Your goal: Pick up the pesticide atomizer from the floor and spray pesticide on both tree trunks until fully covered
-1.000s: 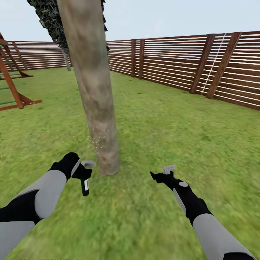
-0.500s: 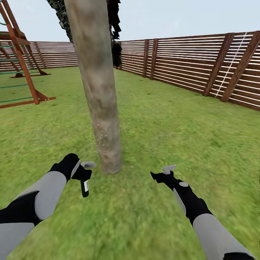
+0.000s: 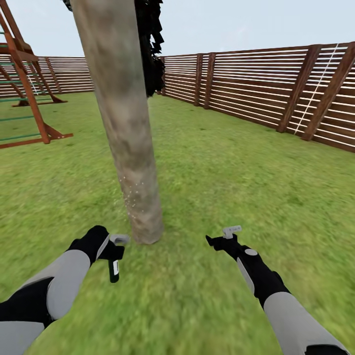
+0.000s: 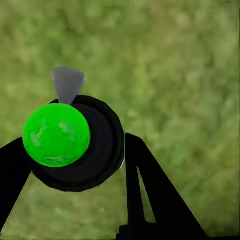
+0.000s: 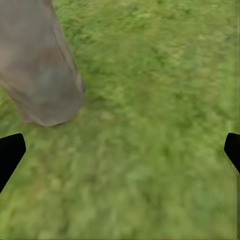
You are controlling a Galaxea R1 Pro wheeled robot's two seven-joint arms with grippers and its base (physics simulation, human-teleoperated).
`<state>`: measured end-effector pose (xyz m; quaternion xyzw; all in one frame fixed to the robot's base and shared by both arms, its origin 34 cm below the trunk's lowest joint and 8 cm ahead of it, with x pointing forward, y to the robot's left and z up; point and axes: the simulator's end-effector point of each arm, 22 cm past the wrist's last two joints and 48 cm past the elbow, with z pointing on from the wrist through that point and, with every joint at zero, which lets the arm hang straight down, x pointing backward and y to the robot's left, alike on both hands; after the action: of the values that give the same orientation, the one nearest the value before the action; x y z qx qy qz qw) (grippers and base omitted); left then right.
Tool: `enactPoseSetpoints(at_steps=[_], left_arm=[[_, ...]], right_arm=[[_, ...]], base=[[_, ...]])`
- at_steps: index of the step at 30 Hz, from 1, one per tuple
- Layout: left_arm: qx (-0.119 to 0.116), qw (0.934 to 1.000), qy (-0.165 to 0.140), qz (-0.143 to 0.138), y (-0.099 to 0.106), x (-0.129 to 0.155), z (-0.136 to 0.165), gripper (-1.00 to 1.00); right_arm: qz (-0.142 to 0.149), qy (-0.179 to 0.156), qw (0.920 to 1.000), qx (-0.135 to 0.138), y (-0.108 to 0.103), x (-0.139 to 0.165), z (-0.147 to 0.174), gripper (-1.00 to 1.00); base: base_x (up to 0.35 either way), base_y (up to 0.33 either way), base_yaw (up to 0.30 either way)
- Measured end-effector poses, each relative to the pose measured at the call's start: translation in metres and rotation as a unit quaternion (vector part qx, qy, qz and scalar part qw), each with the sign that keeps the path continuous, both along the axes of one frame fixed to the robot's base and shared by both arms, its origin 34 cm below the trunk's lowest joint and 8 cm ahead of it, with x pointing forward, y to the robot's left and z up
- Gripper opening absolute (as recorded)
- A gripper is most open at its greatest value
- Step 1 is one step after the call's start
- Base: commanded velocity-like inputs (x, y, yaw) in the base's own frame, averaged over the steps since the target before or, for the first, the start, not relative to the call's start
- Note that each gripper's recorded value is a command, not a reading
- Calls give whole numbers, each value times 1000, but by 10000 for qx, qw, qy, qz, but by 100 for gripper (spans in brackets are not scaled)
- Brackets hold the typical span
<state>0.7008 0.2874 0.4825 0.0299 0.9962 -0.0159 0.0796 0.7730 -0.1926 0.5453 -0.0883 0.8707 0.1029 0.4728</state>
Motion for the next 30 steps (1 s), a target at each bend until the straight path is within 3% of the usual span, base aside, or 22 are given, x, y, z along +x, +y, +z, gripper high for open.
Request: enactPoseSetpoints(at_steps=[8,30], left_arm=[[26,10000,-3,11,-2,-2,-4,-100],[-1,10000,6,5,-4,-3,-4,-100]], right_arm=[[-3,-13,10000,14,0,1,1,100],[1,-23,10000,17,2,1,2,100]], base=[[153,-216,31],[31,-273,257]])
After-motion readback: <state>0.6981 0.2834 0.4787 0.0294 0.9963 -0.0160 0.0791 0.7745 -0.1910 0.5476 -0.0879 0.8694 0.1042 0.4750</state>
